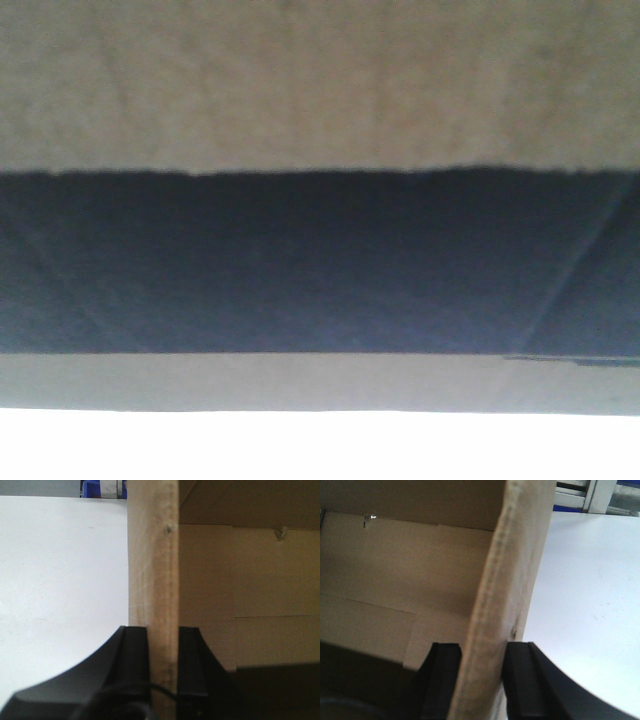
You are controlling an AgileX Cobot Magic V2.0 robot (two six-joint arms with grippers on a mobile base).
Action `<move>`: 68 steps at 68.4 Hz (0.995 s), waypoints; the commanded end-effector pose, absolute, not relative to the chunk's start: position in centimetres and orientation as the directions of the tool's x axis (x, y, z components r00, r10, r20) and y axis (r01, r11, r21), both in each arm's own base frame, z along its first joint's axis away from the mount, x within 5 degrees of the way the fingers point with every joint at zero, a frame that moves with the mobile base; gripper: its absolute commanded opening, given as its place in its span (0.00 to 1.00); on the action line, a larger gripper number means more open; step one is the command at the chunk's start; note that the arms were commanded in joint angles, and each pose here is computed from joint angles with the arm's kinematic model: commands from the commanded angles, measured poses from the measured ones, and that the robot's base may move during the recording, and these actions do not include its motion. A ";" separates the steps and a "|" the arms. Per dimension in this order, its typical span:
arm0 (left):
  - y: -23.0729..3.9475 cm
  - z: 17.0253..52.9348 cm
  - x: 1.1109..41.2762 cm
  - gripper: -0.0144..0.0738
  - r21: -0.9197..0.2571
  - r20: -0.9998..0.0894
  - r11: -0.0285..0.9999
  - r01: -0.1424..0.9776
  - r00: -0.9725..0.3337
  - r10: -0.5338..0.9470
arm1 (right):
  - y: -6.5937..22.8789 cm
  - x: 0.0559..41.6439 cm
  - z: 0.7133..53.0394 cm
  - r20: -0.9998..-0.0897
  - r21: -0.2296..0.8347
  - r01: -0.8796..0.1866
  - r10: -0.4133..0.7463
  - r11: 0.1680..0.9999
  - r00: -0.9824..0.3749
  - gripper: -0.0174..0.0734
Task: Grab box from left shelf to table start
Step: 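Lower the held box onto the white table with both grippers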
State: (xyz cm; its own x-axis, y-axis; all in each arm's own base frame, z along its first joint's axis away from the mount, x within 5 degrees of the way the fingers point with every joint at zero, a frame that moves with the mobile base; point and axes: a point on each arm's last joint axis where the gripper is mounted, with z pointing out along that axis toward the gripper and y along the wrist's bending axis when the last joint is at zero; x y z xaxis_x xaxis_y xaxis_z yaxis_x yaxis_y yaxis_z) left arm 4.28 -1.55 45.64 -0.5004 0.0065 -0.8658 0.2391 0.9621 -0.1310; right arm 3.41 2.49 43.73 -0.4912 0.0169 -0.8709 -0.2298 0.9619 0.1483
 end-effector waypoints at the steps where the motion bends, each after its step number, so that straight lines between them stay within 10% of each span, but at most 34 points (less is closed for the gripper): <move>1: -2.4 48.0 3.9 0.06 -0.226 -0.929 0.913 0.339 -0.358 -0.097 | 2.7 3.8 45.3 -0.925 0.145 -0.256 0.038 0.956 -0.379 0.26; 35: -2.8 48.0 4.7 0.06 -0.228 -0.926 0.910 0.346 -0.366 -0.092 | 2.7 4.3 45.2 -0.910 0.152 -0.258 0.034 0.954 -0.412 0.26; 68: -5.5 44.7 16.0 0.06 -0.191 -0.811 0.947 0.257 -0.584 -0.005 | 2.7 15.7 45.0 -0.773 0.213 -0.215 0.030 0.953 -0.634 0.26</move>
State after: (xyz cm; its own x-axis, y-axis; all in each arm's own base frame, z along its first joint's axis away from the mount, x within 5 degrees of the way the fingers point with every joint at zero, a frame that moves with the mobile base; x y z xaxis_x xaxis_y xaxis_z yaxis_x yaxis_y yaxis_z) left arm 14.55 -4.49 42.88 -0.7009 0.0614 -0.7106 0.2081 0.9705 -0.1215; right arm 13.59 2.02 43.80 -0.6998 -0.0158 -0.7142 -0.1696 0.9748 0.1446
